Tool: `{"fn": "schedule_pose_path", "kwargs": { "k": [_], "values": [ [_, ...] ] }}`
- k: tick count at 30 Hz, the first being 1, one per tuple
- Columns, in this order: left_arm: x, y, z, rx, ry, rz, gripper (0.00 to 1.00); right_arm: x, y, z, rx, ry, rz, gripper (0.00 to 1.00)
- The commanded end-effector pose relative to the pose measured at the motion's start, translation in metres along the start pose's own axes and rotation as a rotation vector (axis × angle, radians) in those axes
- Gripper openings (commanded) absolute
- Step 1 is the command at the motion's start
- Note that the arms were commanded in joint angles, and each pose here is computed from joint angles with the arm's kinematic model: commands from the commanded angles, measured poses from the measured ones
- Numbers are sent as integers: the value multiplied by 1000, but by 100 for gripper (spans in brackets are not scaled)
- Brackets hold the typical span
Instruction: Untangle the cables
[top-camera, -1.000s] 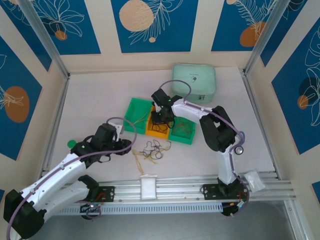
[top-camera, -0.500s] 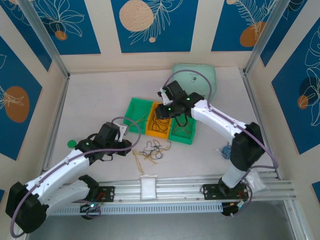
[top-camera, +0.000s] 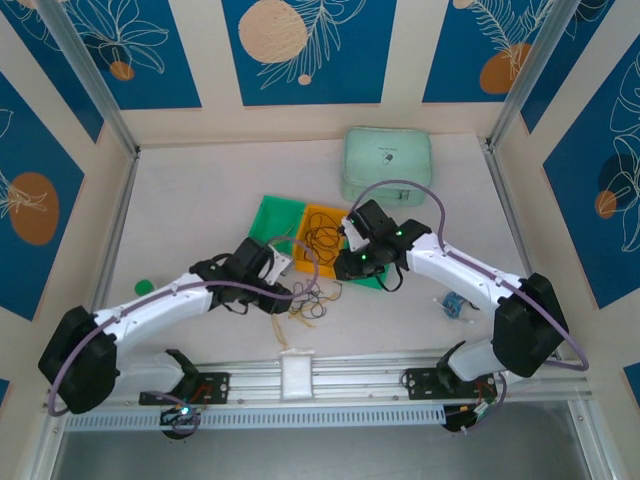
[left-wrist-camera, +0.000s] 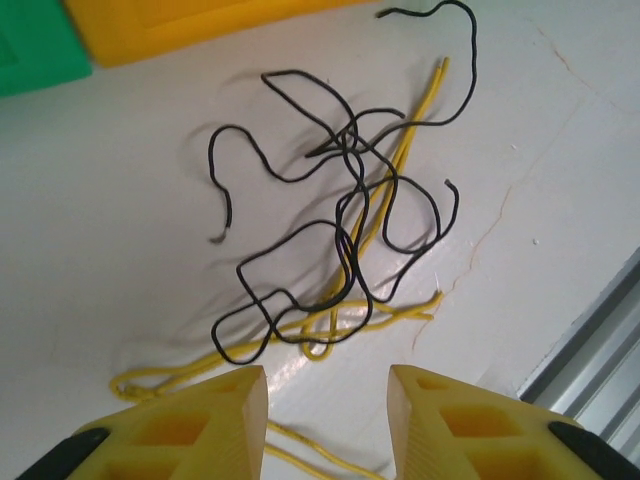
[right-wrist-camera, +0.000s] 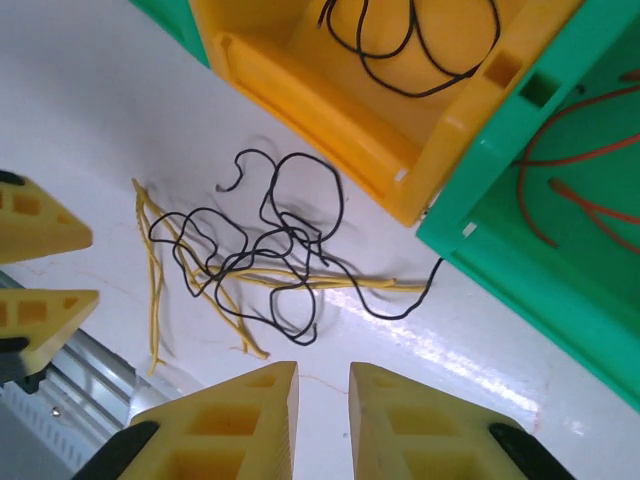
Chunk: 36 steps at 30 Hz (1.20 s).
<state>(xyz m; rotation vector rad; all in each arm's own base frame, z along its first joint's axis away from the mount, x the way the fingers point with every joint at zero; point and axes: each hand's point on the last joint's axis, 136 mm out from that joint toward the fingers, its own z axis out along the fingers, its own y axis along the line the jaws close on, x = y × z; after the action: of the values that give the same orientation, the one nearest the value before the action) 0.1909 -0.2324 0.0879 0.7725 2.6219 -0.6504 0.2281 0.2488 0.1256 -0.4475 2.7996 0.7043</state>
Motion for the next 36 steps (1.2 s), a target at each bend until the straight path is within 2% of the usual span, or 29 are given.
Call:
{"fn": "schedule_pose_path", "kwargs": {
  "k": [1, 5, 8, 11, 16, 21, 36],
  "values": [
    [-20, -4, -2, -6, -42, 19, 36, 5, 23, -1, -63, -1, -18, 22],
    [-31, 10, -16, -98, -128, -68, 37, 5, 42, 12, -37, -5, -79, 24],
    [-30, 23, -34, -165, -190, -145, 47, 5, 46, 26, 32, 18, -110, 25],
    [-22, 33, -52, -184, -222, -224, 53, 6, 47, 41, 127, 50, -145, 25],
    [-7, 46, -69, -185, -247, -303, 56, 1, 43, 64, 257, 71, -172, 25],
    [2, 47, -71, -164, -257, -323, 56, -5, 28, 81, 397, 99, -169, 25],
    [5, 53, -68, -166, -251, -311, 56, -12, 18, 118, 429, 160, -175, 24]
  ]
}}
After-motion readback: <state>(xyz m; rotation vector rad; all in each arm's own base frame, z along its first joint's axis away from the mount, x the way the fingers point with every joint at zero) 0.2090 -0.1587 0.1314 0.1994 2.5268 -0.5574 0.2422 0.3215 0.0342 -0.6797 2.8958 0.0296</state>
